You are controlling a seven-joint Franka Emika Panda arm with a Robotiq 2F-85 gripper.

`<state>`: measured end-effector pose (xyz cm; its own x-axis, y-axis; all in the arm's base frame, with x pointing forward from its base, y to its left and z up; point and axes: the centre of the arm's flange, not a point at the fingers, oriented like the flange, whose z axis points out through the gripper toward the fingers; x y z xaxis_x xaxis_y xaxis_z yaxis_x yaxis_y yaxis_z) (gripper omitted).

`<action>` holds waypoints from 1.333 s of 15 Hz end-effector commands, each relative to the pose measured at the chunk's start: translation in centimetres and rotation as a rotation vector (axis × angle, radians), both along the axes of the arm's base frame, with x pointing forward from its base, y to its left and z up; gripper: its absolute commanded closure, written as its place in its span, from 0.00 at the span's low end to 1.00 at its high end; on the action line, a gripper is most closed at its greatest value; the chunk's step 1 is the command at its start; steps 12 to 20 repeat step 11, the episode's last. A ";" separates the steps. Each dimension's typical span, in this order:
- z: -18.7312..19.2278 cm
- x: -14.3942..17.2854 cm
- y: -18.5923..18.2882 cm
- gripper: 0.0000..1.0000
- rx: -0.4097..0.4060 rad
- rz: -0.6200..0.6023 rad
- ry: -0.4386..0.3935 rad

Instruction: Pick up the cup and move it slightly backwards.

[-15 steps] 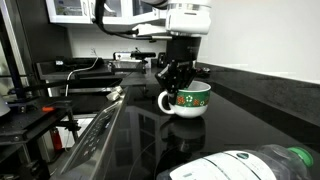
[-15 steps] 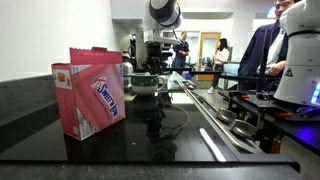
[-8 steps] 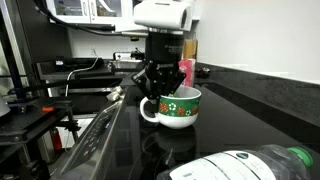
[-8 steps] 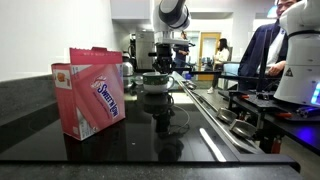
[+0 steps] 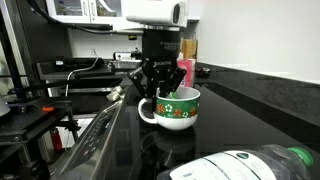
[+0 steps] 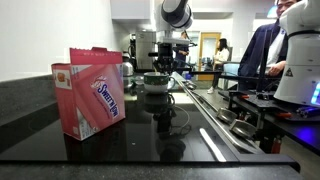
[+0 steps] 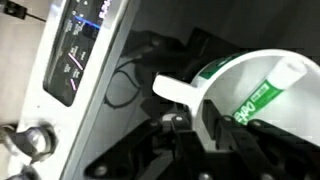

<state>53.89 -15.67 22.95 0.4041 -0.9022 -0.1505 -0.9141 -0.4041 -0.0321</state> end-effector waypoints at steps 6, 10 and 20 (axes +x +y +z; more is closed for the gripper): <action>8.9 -1.9 2.1 0.03 -0.012 0.082 -0.055; 13.0 -2.4 4.1 0.00 -0.052 0.182 -0.050; 13.5 -2.4 4.6 0.00 -0.054 0.193 -0.043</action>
